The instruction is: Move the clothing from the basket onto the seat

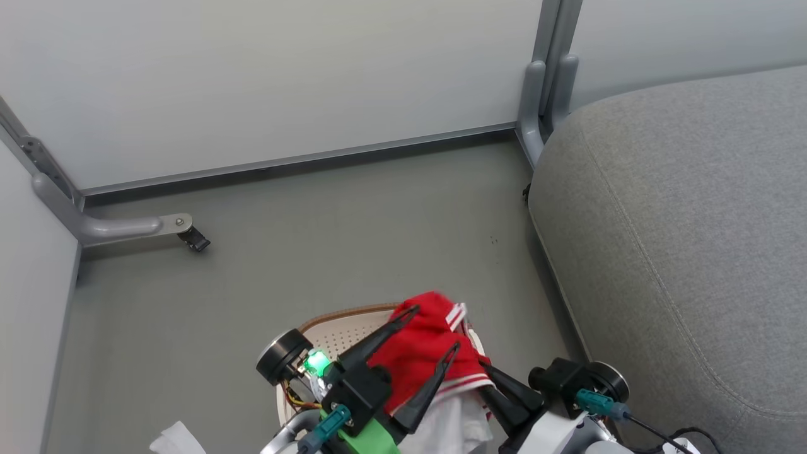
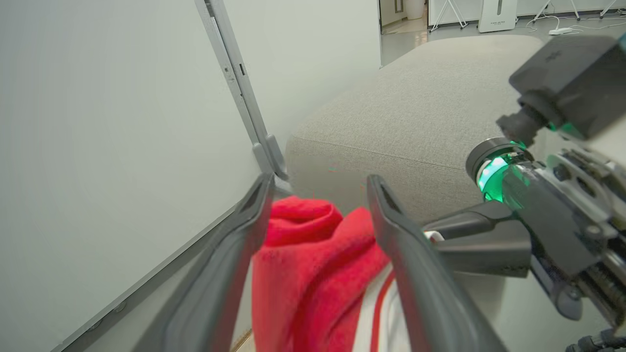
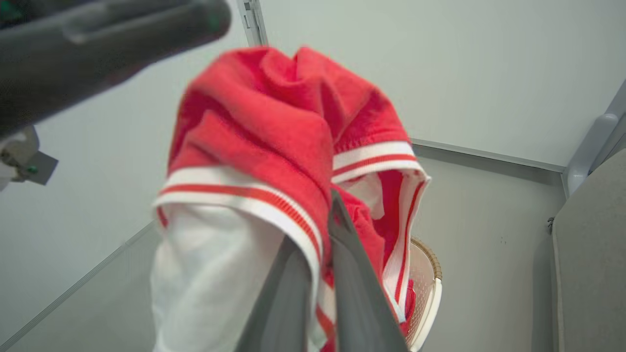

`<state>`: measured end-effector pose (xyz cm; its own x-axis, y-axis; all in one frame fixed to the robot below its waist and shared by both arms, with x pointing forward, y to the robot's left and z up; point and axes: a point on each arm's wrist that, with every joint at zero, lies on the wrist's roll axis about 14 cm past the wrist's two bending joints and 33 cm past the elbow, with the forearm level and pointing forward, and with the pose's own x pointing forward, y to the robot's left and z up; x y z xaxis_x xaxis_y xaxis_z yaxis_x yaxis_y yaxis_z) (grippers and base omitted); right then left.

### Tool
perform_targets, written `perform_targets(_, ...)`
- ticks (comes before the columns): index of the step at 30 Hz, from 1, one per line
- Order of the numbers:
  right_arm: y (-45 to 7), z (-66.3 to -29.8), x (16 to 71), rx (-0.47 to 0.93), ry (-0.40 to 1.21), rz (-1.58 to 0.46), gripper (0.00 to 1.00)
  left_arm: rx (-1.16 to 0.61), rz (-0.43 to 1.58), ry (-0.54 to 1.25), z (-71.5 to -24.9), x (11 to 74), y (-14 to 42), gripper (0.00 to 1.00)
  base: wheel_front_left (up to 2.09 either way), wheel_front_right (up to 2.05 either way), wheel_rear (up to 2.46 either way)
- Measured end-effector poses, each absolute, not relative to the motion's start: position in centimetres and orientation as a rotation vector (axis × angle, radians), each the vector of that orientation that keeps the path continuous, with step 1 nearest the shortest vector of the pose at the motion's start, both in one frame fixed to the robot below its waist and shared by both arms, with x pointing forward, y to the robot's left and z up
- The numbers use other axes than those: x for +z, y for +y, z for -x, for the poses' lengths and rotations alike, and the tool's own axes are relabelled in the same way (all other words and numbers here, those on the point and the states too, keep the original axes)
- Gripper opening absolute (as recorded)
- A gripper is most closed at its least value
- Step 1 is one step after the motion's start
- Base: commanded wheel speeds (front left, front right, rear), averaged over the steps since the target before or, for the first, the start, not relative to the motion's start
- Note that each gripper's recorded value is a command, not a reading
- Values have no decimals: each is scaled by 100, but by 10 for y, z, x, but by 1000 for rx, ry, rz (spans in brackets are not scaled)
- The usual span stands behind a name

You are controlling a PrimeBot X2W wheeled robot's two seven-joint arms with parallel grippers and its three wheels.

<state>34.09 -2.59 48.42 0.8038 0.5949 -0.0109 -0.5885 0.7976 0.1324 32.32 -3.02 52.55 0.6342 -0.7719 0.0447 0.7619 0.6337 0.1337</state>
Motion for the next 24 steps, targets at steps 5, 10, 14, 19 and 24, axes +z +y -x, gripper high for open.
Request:
perform_targets(5, -28, -343, 490, 619, 36, -147, 0, -878, -110, -84, -323, 522, -29, 100, 0, 0, 0)
perform_targets(10, -32, -346, 495, 604, 18, -151, 0, -878, -111, -78, -323, 521, -28, 100, 0, 0, 0)
perform_targets(14, -37, -348, 500, 588, 0, -149, 0, -880, -109, -75, -323, 521, -29, 100, 0, 0, 0)
perform_targets(19, -55, -355, 508, 525, -28, -160, 0, -884, -96, -58, -325, 518, -31, 100, 0, 0, 0)
perform_targets(24, -74, -362, 518, 469, -69, -150, 0, -905, -82, -44, -326, 514, -37, 100, 0, 0, 0)
